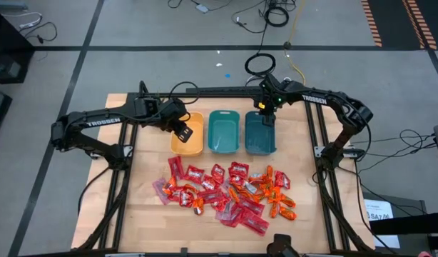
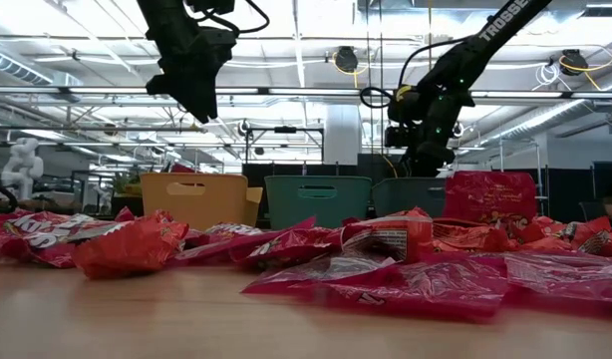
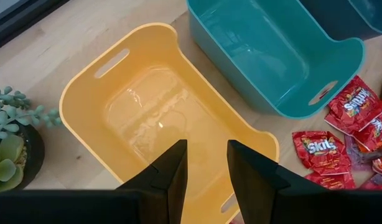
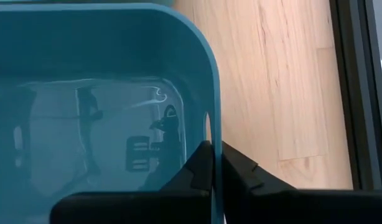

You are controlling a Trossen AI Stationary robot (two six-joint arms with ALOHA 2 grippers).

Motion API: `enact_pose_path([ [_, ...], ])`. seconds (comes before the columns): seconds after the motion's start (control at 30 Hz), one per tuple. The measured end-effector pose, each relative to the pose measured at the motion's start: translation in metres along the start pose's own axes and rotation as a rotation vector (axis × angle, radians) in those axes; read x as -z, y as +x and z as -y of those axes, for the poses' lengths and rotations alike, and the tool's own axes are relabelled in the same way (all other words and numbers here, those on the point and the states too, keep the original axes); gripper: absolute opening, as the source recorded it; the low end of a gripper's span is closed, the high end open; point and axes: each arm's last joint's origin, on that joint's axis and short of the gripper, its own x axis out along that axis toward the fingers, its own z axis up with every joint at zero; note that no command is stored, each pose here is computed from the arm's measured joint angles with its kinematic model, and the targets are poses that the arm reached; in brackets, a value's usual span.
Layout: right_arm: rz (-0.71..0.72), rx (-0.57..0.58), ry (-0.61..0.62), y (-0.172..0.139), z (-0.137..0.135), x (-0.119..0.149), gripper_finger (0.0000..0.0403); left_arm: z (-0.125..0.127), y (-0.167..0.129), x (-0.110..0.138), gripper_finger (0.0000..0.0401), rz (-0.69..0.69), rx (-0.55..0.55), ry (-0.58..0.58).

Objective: Sort candy
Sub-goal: Adjust the blue bin, then put the red candy into the top left yellow bin

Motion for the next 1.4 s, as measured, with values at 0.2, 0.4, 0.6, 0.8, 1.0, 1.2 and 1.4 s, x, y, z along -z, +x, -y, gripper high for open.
enact_pose_path([
  [0.2, -0.002, -0.001, 0.006, 0.0, 0.0, 0.0, 0.001, 0.0, 0.0, 0.0, 0.0123, -0.006, 0.01, -0.002],
  [0.4, -0.003, 0.002, 0.007, 0.0, 0.0, 0.0, 0.0039, 0.0, 0.0, 0.0, 0.0123, -0.009, 0.014, -0.024],
  [0.6, -0.018, -0.009, 0.011, -0.002, 0.0, 0.0, 0.0066, 0.001, 0.0, 0.0, 0.0123, -0.012, 0.019, -0.024],
  [0.8, -0.04, -0.025, 0.025, -0.022, 0.004, -0.013, 0.0079, 0.001, 0.0, 0.001, 0.0123, -0.013, 0.019, -0.024],
  [1.0, -0.101, -0.063, 0.122, -0.06, 0.01, -0.028, 0.008, 0.0, 0.0, 0.001, 0.0123, -0.016, 0.017, -0.009],
  [1.2, -0.175, -0.09, 0.275, -0.107, 0.006, -0.016, 0.0077, 0.0, 0.0, 0.002, 0.0123, -0.025, 0.012, 0.032],
  [1.4, -0.071, -0.017, 0.383, -0.166, -0.025, 0.007, 0.006, 0.007, -0.001, 0.004, 0.0123, 0.0, 0.004, -0.011],
])
